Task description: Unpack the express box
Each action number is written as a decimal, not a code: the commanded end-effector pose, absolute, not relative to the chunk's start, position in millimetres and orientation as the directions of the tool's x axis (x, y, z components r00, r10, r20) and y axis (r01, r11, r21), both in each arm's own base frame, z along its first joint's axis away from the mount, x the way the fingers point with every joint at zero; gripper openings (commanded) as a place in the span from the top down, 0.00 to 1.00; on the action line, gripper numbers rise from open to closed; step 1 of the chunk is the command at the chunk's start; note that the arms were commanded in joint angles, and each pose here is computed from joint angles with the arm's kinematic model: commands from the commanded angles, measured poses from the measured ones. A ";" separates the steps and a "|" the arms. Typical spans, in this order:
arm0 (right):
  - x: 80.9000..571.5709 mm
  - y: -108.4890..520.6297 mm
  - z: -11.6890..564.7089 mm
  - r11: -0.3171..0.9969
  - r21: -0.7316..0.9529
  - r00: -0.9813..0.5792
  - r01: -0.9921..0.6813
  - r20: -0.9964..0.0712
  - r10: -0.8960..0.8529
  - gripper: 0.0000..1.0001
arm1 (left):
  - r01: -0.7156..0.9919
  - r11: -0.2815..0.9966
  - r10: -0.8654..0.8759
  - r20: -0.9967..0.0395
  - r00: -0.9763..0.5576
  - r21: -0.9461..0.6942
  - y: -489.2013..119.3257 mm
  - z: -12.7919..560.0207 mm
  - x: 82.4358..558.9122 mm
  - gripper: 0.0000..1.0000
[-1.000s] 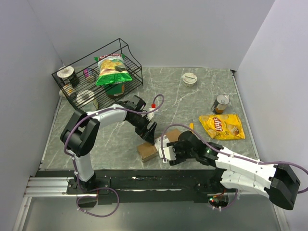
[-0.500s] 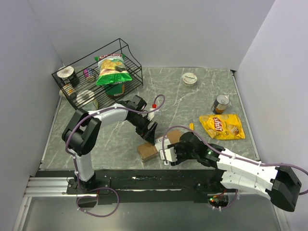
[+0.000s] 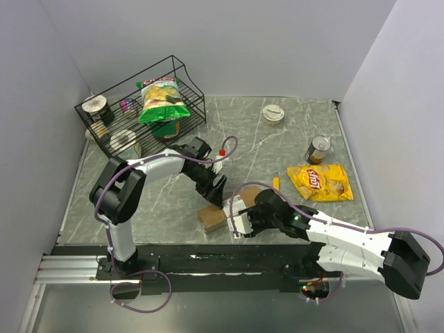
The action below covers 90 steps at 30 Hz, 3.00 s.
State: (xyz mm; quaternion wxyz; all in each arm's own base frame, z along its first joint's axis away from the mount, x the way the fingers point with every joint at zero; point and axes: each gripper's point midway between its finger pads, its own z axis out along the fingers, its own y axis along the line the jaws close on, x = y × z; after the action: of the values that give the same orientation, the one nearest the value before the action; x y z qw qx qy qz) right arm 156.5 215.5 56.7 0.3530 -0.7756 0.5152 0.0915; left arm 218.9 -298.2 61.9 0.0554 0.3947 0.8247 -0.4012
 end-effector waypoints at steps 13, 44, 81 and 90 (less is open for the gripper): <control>112.9 212.3 25.5 -0.390 -0.407 0.555 -0.826 -0.468 -0.687 1.00 | 0.753 0.470 0.685 -0.348 -0.640 -0.460 -281.8 4.7 244.7 0.37; 122.6 227.1 86.4 -0.146 -0.387 0.368 -0.911 -0.599 -0.711 0.54 | 0.753 0.439 0.678 -0.369 -0.635 -0.490 -290.0 16.4 255.8 0.53; 66.7 210.6 13.0 -0.469 -0.409 0.622 -0.782 -0.479 -0.619 0.76 | 0.686 0.468 0.606 -0.362 -0.708 -0.557 -270.2 18.7 282.6 0.73; 110.5 218.3 67.7 -0.326 -0.558 0.600 -0.763 -0.422 -0.679 0.66 | 0.758 0.377 0.548 -0.531 -0.646 -0.532 -291.1 87.5 303.1 0.48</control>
State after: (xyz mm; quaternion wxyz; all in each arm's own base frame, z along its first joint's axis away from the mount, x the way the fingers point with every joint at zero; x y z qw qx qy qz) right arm 85.2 205.5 19.4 0.3143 -0.8454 0.4233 0.0858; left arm 283.6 -272.5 30.0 0.0575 0.3677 0.8527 -0.3667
